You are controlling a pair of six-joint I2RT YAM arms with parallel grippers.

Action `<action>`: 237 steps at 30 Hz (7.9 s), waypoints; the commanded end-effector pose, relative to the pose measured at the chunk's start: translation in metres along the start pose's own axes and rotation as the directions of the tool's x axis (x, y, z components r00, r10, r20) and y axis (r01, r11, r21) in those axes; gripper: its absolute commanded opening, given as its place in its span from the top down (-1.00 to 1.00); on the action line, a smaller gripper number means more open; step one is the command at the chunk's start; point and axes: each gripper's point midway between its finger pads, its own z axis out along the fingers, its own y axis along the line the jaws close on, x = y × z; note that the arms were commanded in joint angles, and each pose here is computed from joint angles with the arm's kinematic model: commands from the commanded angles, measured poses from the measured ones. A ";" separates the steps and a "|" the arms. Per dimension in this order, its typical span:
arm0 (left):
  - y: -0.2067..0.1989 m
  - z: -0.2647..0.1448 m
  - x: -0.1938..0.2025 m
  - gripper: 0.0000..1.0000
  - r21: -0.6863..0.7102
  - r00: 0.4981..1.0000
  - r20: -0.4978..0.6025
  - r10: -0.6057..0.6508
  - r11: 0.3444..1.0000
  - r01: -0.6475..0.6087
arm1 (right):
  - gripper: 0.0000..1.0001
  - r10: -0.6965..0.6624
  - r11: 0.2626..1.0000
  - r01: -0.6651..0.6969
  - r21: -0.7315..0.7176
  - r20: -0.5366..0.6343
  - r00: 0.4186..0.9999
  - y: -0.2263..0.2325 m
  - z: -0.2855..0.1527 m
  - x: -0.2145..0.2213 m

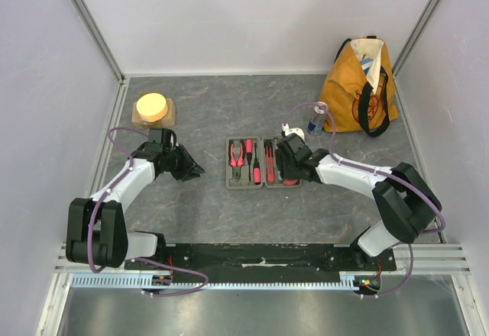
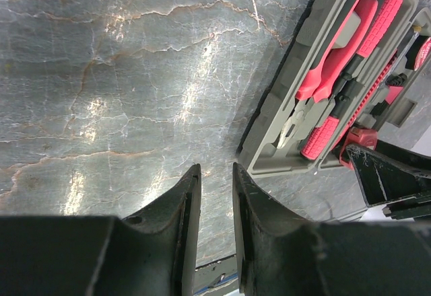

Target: Pack the tool kit

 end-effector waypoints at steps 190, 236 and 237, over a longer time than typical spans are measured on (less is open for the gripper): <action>-0.007 0.065 0.105 0.72 -0.111 0.911 -0.371 0.180 0.965 -0.236 | 0.08 0.559 0.800 -0.598 0.051 0.301 0.773 -0.074 -0.066 -0.073; -0.105 -0.002 0.044 -0.20 0.084 0.954 -0.053 0.295 0.953 -0.291 | 0.11 0.225 0.973 -0.230 -0.004 0.220 0.949 0.008 -0.071 -0.103; -0.106 -0.009 0.040 -0.21 0.083 0.957 -0.022 0.290 0.954 -0.287 | 0.07 0.206 0.978 -0.204 -0.032 0.223 0.953 0.016 -0.074 -0.105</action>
